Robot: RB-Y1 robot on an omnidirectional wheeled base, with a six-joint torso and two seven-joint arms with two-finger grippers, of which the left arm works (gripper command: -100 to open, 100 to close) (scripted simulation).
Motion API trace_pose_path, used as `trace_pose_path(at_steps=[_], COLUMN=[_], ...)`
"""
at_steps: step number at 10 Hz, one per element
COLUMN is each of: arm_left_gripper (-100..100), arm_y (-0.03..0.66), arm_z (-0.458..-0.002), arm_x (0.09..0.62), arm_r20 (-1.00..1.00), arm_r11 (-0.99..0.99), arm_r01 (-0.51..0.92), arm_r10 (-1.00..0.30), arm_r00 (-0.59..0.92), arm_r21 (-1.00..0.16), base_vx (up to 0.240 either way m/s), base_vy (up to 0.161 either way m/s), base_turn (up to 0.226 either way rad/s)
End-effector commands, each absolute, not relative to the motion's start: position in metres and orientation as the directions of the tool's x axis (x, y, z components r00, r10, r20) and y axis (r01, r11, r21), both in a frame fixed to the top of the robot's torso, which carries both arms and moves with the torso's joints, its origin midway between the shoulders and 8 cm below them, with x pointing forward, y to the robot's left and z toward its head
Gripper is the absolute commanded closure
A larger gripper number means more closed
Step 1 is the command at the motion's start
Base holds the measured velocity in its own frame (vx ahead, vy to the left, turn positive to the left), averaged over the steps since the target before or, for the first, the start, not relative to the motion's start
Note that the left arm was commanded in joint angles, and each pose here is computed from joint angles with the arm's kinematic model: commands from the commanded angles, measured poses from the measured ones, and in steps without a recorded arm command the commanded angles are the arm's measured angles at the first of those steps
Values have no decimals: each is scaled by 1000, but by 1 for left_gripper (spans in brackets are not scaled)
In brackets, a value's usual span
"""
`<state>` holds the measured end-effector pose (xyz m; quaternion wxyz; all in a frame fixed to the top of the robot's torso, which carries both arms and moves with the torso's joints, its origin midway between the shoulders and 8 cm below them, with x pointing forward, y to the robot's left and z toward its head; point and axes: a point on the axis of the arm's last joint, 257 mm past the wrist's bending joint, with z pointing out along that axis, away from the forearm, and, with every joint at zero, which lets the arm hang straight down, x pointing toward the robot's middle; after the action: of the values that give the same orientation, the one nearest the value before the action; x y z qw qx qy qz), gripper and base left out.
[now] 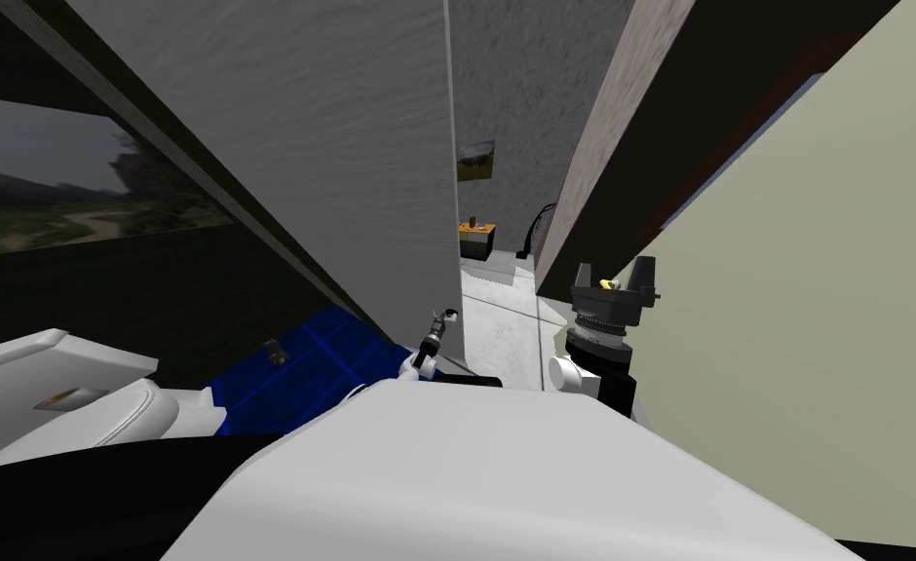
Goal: Push the door open
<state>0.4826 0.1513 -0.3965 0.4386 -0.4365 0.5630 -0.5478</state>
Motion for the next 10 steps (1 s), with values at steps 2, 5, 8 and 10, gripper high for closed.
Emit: trace_pose_path(at_steps=[2, 5, 8, 10], arm_left_gripper=[100, 100, 100, 100], arm_y=[179, 192, 204, 220], arm_z=[-393, -393, -392, -392], arm_x=[490, 491, 493, 494], arm_r20=[-25, -25, -24, -21], arm_r11=[25, 25, 24, 21], arm_r01=[0, 0, 1, 1], arm_r10=[-984, -989, -993, -997], arm_r00=[-179, -148, -117, -76], arm_r21=[-1000, -1000, -1000, -1000], base_vx=[147, 89, 141, 136], base_vy=[-101, -75, -119, -134], base_turn=[56, 38, 70, 67])
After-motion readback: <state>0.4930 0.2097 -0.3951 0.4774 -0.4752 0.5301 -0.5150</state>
